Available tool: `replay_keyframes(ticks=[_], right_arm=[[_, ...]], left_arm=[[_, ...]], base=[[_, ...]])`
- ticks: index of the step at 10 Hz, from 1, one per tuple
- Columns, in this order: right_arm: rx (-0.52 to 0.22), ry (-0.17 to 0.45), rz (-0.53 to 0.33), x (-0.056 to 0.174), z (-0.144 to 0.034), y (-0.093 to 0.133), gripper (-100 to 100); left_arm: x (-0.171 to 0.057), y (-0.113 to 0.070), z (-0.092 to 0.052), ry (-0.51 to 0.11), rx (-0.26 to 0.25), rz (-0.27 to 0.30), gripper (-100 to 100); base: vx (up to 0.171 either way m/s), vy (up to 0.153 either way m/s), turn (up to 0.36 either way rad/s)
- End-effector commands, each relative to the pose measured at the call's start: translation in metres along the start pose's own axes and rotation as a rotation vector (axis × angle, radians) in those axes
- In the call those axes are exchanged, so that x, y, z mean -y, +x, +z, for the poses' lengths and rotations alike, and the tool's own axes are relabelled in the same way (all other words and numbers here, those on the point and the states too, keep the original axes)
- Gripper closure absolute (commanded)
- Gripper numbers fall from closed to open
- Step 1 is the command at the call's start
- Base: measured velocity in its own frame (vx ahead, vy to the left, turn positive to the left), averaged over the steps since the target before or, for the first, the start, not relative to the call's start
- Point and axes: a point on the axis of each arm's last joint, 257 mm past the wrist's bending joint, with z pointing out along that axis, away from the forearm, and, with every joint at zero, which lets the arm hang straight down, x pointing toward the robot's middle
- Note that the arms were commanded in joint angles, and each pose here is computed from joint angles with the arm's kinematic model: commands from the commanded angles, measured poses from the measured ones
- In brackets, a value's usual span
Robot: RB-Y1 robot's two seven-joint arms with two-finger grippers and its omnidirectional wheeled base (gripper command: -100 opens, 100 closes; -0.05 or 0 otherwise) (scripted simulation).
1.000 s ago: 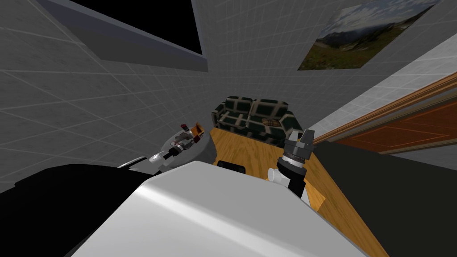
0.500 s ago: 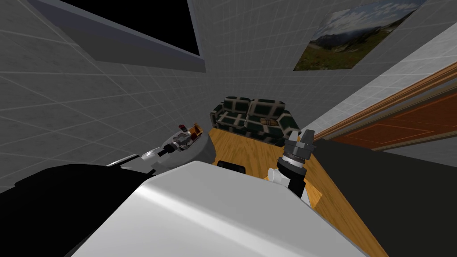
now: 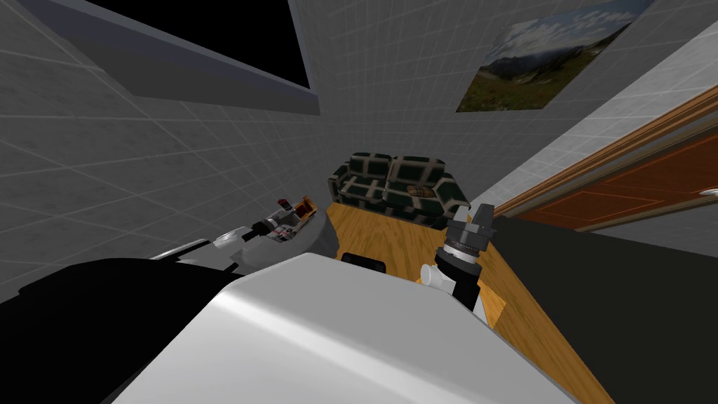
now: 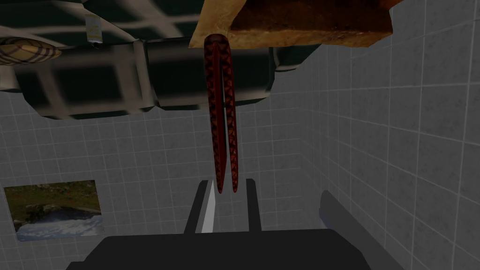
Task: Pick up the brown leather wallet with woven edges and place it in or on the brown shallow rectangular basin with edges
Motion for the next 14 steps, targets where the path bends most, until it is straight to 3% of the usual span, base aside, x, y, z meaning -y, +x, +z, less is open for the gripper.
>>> replay_keyframes(ticks=[1,5,8,9,13,14], right_arm=[[0.000,0.000,0.000,0.000,0.000,0.000,0],[0.000,0.000,0.000,0.000,0.000,0.000,0],[0.000,0.000,0.000,0.000,0.000,0.000,0],[0.000,0.000,0.000,0.000,0.000,0.000,0],[0.000,0.000,0.000,0.000,0.000,0.000,0],[0.000,0.000,0.000,0.000,0.000,0.000,0]], left_arm=[[-0.010,-0.009,0.000,-0.007,-0.005,-0.004,100],[-0.027,-0.027,0.000,-0.027,-0.021,-0.021,100],[-0.029,-0.029,0.000,-0.031,-0.024,-0.027,100],[-0.030,-0.030,0.001,-0.033,-0.024,-0.027,-100],[-0.030,-0.030,0.001,-0.033,-0.023,-0.027,-100],[-0.030,-0.030,0.001,-0.033,-0.023,-0.027,0]], base=[[0.048,0.052,-0.072],[0.103,0.115,-0.090],[0.073,0.135,-0.046],[0.009,0.016,-0.003],[0.001,0.002,0.000],[0.000,0.000,0.000]])
